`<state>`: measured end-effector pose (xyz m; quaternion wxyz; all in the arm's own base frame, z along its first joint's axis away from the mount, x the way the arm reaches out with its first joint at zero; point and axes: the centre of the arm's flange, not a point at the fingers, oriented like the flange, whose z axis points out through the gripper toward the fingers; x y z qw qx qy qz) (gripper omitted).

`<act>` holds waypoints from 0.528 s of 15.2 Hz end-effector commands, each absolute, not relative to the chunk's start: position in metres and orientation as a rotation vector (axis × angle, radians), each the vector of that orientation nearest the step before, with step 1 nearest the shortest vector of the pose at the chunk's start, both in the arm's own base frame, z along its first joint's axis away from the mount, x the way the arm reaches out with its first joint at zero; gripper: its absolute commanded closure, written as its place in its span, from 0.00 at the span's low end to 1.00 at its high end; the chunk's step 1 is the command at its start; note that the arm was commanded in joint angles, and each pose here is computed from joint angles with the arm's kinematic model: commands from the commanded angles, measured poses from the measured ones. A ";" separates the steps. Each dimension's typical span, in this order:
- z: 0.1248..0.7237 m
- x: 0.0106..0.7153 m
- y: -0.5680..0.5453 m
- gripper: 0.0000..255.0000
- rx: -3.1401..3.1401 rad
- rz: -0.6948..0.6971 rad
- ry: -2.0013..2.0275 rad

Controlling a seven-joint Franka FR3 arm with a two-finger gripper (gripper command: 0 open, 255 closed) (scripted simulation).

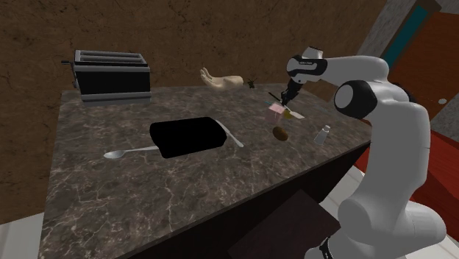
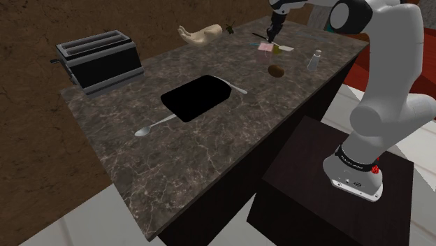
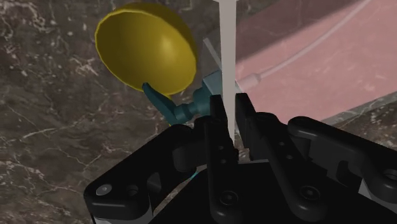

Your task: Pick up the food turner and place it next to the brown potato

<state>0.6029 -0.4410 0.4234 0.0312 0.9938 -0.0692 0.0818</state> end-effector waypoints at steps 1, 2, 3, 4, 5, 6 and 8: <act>0.350 0.604 -0.440 1.00 3.128 0.104 -0.223; 0.350 0.604 -0.440 1.00 3.128 0.104 -0.223; 0.350 0.604 -0.440 1.00 3.128 0.104 -0.223; 0.360 0.608 -0.456 0.00 3.130 0.105 -0.222; 0.359 0.609 -0.454 0.00 3.129 0.104 -0.224; 0.353 0.610 -0.456 0.00 3.128 0.104 -0.222; 0.333 0.607 -0.450 0.00 3.128 0.104 -0.220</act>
